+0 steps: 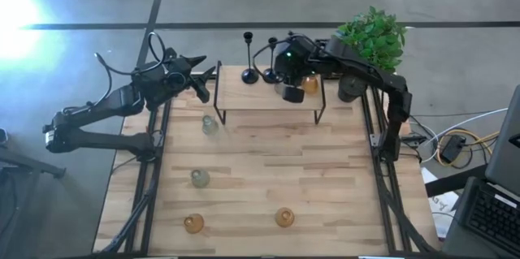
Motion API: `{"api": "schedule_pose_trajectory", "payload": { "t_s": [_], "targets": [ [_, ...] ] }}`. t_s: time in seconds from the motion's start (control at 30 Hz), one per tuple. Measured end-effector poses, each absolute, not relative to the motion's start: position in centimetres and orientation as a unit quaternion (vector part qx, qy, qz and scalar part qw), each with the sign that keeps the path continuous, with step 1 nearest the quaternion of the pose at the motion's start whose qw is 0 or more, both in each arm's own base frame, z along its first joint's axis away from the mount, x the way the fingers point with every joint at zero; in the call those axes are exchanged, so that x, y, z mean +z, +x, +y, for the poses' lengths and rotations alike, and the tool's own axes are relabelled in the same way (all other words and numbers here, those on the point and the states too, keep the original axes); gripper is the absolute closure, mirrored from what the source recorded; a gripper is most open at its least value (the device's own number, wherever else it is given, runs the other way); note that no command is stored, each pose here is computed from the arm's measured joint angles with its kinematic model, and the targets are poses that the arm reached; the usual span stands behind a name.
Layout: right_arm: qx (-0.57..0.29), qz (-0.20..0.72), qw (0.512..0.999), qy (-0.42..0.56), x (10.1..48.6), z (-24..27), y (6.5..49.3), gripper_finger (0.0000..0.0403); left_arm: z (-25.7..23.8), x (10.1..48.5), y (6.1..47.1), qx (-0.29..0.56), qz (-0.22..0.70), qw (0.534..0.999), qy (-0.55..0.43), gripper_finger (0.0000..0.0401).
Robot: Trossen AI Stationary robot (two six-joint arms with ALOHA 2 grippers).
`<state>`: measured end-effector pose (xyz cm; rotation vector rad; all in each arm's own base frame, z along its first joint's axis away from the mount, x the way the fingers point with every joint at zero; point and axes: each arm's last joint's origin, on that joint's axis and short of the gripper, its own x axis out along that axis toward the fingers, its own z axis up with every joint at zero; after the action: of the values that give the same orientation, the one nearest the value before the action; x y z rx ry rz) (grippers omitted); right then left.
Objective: Pick & Place candle stick holders
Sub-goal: Put the left yellow candle holder on the shelf
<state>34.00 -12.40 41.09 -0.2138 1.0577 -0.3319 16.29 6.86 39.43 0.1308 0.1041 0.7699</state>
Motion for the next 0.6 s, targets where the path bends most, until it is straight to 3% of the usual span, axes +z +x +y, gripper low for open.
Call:
{"api": "schedule_pose_trajectory", "payload": {
  "t_s": [0.2, 0.33, 0.6],
  "targets": [
    [-0.137, 0.513, 0.847, -0.032, 44.2, -8.7, 31.7, 0.0332, 6.6, 39.6, 15.9, 0.364, 0.046, 0.928, 0.060, 0.0188],
    [-0.096, 0.492, 0.865, 0.031, 45.6, -6.0, 30.0, 0.0341, 6.1, 40.1, 15.2, 0.312, 0.073, 0.947, 0.032, 0.0188],
    [-0.124, 0.472, 0.868, 0.090, 46.7, -2.1, 25.5, 0.0348, 4.9, 40.0, 13.1, 0.236, 0.256, 0.936, -0.048, 0.0188]
  ]
}}
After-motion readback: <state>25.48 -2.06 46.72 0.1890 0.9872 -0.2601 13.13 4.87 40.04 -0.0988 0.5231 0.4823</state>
